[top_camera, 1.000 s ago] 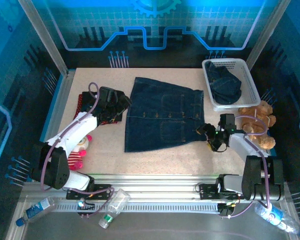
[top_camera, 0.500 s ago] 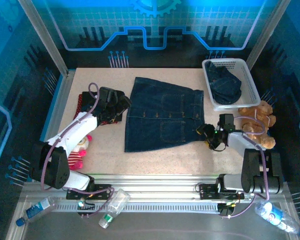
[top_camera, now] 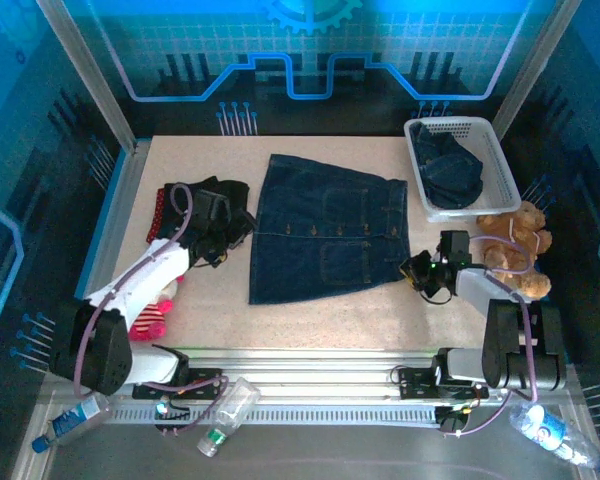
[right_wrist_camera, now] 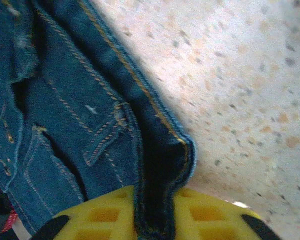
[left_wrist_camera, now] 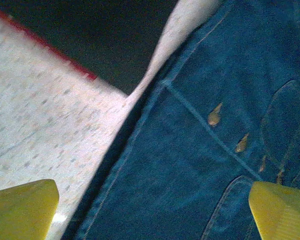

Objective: Fold and stack the skirts

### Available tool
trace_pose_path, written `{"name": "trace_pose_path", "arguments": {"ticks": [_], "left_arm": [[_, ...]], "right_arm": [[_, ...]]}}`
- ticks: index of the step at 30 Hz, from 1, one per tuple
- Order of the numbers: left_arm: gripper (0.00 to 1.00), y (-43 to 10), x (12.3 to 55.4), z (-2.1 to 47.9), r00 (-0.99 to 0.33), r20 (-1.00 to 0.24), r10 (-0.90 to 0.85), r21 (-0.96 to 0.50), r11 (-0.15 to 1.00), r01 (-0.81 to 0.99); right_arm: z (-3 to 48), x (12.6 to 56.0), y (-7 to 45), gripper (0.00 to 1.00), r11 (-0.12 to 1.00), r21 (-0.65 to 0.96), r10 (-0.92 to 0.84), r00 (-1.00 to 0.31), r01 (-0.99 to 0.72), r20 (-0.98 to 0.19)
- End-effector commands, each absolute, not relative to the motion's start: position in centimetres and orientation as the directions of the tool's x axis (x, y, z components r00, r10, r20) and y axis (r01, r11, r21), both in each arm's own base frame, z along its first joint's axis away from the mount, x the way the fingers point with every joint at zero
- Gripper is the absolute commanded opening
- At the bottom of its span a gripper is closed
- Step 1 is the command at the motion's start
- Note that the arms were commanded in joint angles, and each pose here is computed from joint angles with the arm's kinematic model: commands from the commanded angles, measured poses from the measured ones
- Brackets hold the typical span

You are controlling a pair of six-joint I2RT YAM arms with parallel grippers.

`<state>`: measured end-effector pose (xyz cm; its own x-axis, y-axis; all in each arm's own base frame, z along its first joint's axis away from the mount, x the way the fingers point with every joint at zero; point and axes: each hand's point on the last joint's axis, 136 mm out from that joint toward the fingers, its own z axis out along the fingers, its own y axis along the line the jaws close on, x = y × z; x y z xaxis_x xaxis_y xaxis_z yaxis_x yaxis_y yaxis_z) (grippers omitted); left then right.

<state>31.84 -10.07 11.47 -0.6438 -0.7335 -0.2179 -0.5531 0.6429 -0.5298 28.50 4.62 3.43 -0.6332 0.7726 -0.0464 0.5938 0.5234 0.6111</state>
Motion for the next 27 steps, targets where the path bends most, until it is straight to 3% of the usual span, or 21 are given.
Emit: {"name": "trace_pose_path", "arguments": {"ticks": [1, 5, 9, 12, 19, 27], "left_arm": [[0.99, -9.6, 27.6, 9.2, -0.632, -0.091, -0.769, -0.480, 0.590, -0.649], [0.99, -9.6, 23.7, 7.2, -0.611, 0.009, -0.792, -0.434, 0.547, -0.715], [0.97, -11.7, 20.8, 5.6, -0.595, 0.131, -0.793, -0.427, 0.497, -0.756], [0.84, -13.4, 19.5, 4.8, -0.591, 0.198, -0.782, -0.414, 0.480, -0.774], [0.61, -15.0, 20.4, 4.6, -0.616, 0.214, -0.758, -0.449, 0.483, -0.751], [0.59, -16.2, 20.4, 2.9, -0.623, 0.261, -0.737, -0.413, 0.498, -0.762]], "right_arm": [[4.5, 29.2, 4.6, 0.13, 0.537, 0.645, 0.766, -0.634, 0.544, -0.103], [5.0, 28.9, 4.4, 0.00, 0.523, 0.643, 0.781, -0.617, 0.560, -0.097], [5.4, 28.4, 4.1, 0.00, 0.507, 0.637, 0.799, -0.594, 0.581, -0.094], [5.7, 28.4, 4.5, 0.00, 0.496, 0.650, 0.799, -0.596, 0.576, -0.080], [5.7, 28.5, 4.7, 0.00, 0.508, 0.647, 0.784, -0.616, 0.568, -0.075], [5.1, 28.4, 4.8, 0.00, 0.507, 0.647, 0.781, -0.621, 0.569, -0.066]]}}
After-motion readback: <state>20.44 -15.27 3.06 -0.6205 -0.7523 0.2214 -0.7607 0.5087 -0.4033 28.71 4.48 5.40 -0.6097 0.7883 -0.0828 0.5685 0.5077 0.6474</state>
